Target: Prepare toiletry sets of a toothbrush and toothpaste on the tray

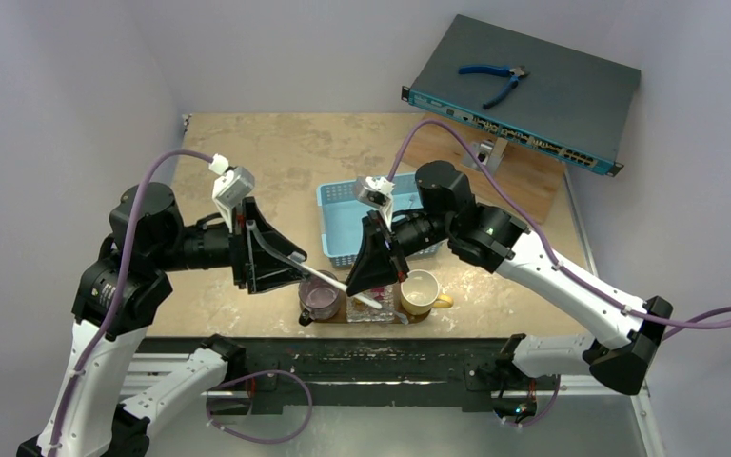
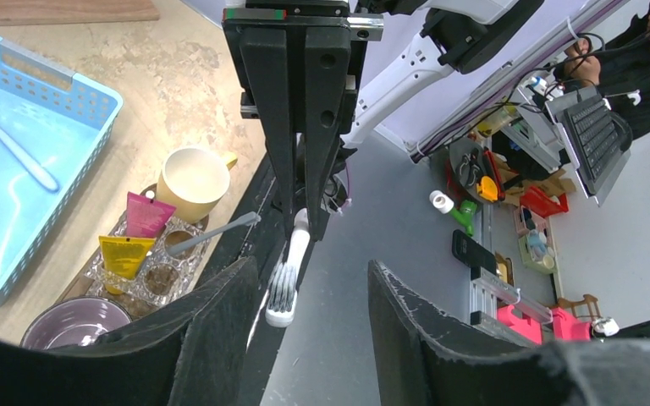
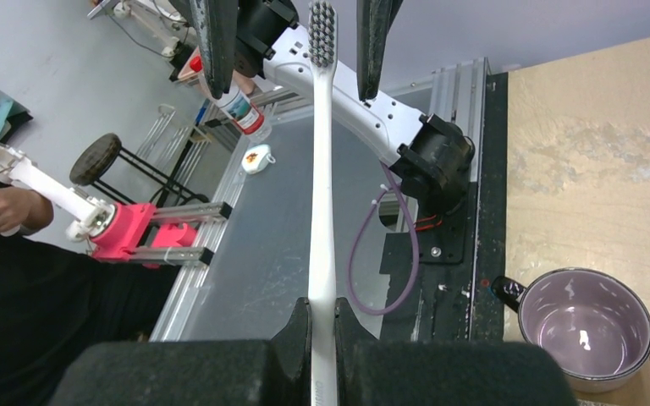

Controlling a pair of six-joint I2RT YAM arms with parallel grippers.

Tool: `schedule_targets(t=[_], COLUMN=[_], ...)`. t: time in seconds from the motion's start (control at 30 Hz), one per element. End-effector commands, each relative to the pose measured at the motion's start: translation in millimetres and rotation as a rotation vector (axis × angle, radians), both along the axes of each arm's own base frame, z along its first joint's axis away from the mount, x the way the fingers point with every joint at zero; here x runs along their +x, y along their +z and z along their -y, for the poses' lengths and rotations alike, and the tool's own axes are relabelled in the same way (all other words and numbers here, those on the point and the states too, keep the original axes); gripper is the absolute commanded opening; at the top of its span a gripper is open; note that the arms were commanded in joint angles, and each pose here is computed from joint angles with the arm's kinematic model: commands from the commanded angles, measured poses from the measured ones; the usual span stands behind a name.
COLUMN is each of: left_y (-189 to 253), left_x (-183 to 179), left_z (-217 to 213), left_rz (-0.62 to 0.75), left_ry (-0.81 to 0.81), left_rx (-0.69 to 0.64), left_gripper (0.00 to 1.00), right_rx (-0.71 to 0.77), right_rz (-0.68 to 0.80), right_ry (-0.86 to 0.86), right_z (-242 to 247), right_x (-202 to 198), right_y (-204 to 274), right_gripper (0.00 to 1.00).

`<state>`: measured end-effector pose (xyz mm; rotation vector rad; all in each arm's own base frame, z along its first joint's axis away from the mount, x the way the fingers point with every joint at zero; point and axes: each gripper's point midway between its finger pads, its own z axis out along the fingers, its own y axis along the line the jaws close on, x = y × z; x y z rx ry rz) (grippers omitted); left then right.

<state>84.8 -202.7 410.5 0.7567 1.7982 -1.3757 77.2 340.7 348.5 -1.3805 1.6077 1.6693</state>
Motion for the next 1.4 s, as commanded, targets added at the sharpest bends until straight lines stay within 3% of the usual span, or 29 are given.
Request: schedule_targets(t=[0.0, 0.13, 0.4, 0.63, 0.67, 0.83, 0.93, 1.37], left_y=[13, 12, 13, 15, 15, 12, 6, -35], left_x=[-4, -4, 0, 0, 0, 1, 3, 4], left_z=[0, -1, -3, -2, -2, -4, -7, -8], left_rz=[0.048, 0.048, 0.067, 0.067, 0.069, 0.068, 0.058, 0.07], left_ry=[-0.021, -0.023, 0.009, 0.009, 0.007, 0.027, 0.057, 0.145], left_rx=[-0.023, -0.016, -0.011, -0.016, -0.017, -0.007, 0.013, 0.218], left_gripper=[0.48, 0.42, 0.02, 0.0, 0.0, 0.0, 0.0, 0.0], right_rx=[0.074, 0.071, 0.07, 0.064, 0.062, 0.044, 0.041, 0.056], right_rz=[0.048, 0.044, 0.047, 0.053, 0.055, 0.073, 0.076, 0.137], right_ry=[0.013, 0.01, 0.006, -0.009, -0.017, -0.091, -0.161, -0.541], right_z=[-2, -3, -3, -2, -2, -3, -2, 23], right_x=[-2, -2, -2, -1, 0, 10, 18, 63], right_y=[26, 26, 25, 23, 22, 21, 26, 54], right_gripper=[0.0, 0.0, 0.0, 0.0, 0.03, 0.44, 0.63, 0.72])
